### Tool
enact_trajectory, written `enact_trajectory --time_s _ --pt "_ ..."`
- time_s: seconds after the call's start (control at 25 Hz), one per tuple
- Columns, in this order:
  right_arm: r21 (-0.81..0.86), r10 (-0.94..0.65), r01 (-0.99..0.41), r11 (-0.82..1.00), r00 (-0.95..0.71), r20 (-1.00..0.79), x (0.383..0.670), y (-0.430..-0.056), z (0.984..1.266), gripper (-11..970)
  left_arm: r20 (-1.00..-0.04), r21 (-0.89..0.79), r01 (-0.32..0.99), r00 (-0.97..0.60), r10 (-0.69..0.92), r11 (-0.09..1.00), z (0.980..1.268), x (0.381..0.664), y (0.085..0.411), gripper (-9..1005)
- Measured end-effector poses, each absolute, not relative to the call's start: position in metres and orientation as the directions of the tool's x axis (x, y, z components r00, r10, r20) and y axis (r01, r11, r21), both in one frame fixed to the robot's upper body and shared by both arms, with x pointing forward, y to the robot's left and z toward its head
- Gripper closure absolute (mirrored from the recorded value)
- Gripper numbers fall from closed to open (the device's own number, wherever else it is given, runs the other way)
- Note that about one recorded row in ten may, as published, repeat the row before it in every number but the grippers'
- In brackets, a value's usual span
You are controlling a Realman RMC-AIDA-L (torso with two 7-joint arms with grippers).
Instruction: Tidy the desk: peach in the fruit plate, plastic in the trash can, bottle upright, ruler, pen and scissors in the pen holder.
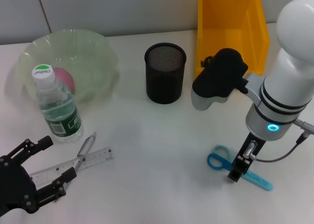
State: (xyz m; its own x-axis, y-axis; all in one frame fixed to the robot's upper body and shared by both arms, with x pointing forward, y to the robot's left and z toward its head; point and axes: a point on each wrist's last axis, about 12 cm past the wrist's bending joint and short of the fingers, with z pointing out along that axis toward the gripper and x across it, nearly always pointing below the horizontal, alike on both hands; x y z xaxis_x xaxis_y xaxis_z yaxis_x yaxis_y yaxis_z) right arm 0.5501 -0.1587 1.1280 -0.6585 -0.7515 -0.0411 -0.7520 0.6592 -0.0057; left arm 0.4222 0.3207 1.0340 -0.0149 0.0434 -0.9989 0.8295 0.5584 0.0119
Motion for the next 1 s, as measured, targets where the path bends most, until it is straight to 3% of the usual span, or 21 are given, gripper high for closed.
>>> enact_trajectory --time_s 1.0 --pt "0.000 -0.739 -0.740 0.673 -0.672 -0.052 0.5465 -0.1607 1.1245 430 -0.999 0.014 0.836 -0.009 0.040 0.549 1.0356 0.4212 0.3217 157"
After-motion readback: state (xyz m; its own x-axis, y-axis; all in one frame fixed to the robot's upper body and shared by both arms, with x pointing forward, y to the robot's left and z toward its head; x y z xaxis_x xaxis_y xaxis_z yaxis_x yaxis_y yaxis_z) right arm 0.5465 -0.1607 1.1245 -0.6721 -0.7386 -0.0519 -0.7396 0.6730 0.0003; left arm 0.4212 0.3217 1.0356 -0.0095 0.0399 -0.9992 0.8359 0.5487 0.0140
